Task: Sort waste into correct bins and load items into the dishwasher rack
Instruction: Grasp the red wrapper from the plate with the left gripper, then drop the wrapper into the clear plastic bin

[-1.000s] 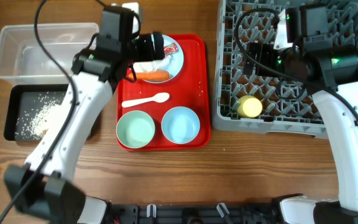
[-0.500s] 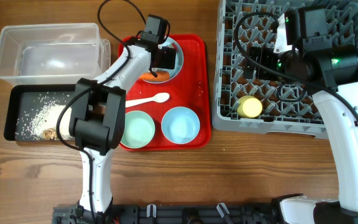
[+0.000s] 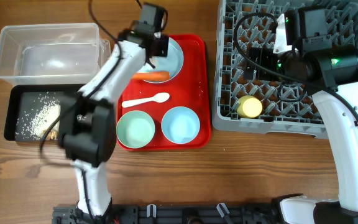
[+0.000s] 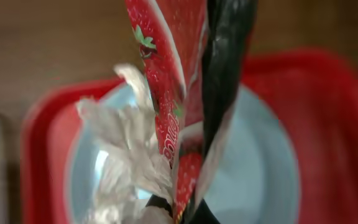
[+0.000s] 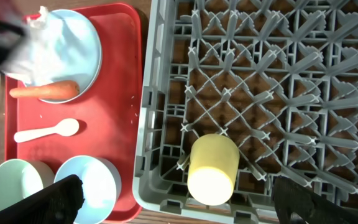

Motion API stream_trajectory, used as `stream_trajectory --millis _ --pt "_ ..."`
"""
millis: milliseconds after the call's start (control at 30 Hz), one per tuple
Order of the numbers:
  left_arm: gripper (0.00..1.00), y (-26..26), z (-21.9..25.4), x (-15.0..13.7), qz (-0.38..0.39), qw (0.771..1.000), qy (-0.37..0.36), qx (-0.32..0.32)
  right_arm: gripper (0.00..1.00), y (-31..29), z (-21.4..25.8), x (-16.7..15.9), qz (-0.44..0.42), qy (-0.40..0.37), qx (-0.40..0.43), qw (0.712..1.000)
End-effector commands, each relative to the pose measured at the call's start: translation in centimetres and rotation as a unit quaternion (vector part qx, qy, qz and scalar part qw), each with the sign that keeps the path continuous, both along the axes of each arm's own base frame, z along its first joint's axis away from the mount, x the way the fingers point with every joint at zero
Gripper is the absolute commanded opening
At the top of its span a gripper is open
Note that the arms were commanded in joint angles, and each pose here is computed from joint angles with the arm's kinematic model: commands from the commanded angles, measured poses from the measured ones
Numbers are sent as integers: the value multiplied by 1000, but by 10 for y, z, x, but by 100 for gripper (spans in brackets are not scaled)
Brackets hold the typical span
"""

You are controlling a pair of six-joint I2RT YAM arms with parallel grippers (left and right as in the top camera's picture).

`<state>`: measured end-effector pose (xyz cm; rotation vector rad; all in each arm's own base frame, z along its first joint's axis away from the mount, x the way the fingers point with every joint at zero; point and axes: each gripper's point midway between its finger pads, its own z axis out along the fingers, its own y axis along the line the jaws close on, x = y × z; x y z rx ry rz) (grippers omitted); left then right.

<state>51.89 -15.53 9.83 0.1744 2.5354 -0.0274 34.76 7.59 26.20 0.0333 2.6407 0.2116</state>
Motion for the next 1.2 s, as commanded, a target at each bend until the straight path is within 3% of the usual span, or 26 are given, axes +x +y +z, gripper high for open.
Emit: stream_trajectory --millis 0,100,167,333,433,500,533,567,600,633,667,833,933,1000,1067,1167 --pt "4 32 129 0 40 992 -118 -17 100 0 -2 -2 9 2 -1 1000" --pt "4 91 165 -7 99 984 -146 -6 100 0 -1 -1 9 -1 -1 1000" --pt "4 136 161 -10 141 981 -131 5 100 0 -1 -1 9 -1 -1 1000" --pt "4 251 125 -32 303 951 -70 -9 100 0 -1 -1 9 -2 0 1000" --pt "4 294 81 -37 379 924 -34 -27 100 0 -1 -1 9 -2 0 1000" --pt "11 309 50 -29 407 912 -20 -36 100 0 -1 -1 9 -1 -1 1000" --pt "26 312 33 -26 423 905 -12 -43 100 0 -1 -1 9 -1 -1 1000" --pt "32 312 24 -24 429 902 -6 -46 100 0 -1 -1 9 0 -1 1000" --pt "74 312 14 -25 446 893 3 -55 100 0 -1 -2 9 1 -1 1000" --pt "99 311 13 -26 466 882 0 -69 100 0 -2 -2 9 2 -1 1000" --pt "100 312 18 -23 473 877 -11 -77 100 0 -2 -3 9 4 -1 1000" --pt "100 301 97 -17 446 885 -86 -99 100 0 -2 -3 9 5 -1 1000" --pt "99 217 137 -4 252 956 -99 -110 100 0 -2 -2 9 2 -1 1000" --pt "100 161 131 5 151 981 -95 -82 100 0 -1 -1 9 0 -1 1000" --pt "100 112 110 15 83 991 -84 -64 100 0 -1 -2 9 1 -1 1000" --pt "98 53 51 30 38 996 -54 -58 100 0 -1 -2 11 1 -2 1000"
